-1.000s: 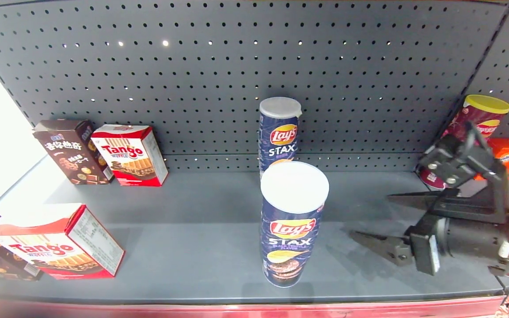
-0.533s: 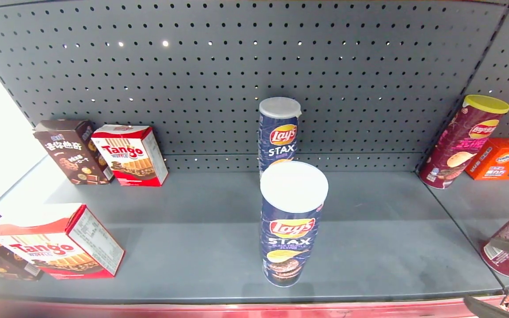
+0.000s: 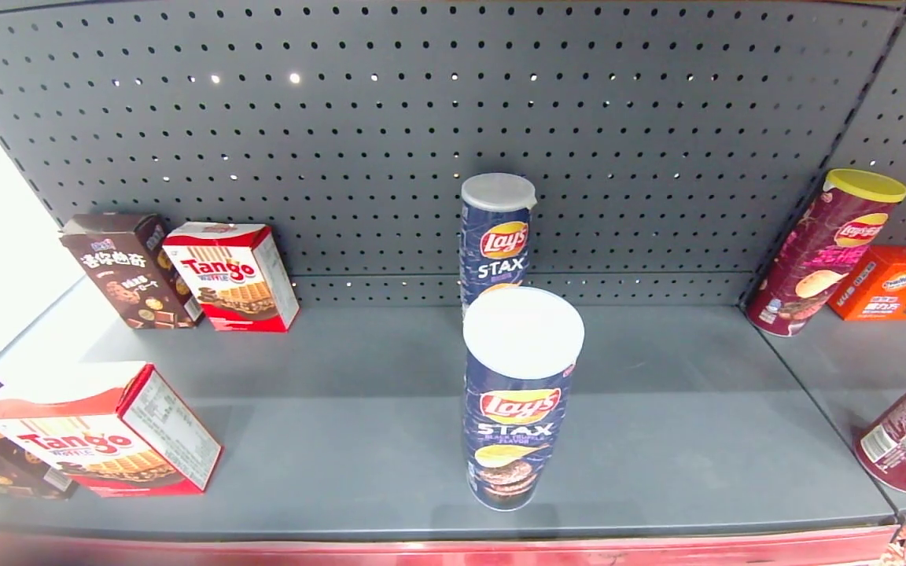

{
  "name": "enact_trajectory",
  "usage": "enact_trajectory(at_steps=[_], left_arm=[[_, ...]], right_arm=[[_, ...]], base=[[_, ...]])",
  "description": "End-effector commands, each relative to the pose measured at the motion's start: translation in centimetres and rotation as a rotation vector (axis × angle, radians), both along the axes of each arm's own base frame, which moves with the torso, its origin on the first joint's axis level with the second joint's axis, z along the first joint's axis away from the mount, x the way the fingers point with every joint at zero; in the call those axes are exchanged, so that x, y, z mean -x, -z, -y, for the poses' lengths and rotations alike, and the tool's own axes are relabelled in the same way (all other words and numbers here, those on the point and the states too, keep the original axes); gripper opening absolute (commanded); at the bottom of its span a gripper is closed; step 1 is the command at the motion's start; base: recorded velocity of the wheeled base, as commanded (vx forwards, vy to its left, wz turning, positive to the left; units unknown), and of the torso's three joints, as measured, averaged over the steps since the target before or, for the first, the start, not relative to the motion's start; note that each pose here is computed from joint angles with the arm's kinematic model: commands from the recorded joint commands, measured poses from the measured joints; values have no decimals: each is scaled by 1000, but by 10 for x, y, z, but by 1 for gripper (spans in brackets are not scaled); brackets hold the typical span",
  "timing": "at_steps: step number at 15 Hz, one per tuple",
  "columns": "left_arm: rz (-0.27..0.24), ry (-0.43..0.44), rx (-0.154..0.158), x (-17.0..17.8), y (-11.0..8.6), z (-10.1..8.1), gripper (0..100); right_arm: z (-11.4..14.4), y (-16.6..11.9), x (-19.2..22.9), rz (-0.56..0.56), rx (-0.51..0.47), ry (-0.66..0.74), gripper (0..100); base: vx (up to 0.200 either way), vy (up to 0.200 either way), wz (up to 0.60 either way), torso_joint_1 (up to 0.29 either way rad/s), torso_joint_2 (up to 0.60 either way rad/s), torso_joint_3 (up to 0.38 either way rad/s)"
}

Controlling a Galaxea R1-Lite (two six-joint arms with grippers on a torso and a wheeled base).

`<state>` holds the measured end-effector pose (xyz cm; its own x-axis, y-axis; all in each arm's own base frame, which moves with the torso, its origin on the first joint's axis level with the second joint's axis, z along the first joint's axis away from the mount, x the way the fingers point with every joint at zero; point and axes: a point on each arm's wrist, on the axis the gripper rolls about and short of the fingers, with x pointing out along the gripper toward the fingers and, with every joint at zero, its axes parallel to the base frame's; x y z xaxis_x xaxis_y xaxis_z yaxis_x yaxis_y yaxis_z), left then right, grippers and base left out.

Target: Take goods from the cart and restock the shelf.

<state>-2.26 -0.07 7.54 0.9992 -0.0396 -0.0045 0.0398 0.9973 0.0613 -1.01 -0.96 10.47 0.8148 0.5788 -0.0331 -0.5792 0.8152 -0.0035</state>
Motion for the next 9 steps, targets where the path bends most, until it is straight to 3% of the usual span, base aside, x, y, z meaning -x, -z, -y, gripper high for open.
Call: enact_trajectory(at_steps=[1,4,5,7,9], left_arm=[[-2,0,0,0,0,0,100],[0,2,-1,0,0,0,100],[-2,2,-1,0,0,0,100],[0,2,-3,0,0,0,100],[0,0,-3,0,0,0,100]], right_arm=[[6,30,7,11,-17,-2,100],[7,29,7,19,-24,-51,100],[4,29,7,10,-15,64,100],[-6,26,-3,-149,78,315,100],[-7,26,-4,-171,68,531,100]], base=[[0,0,0,0,0,0],[0,0,0,0,0,0],[0,0,0,0,0,0],[0,0,0,0,0,0],[0,0,0,0,0,0]])
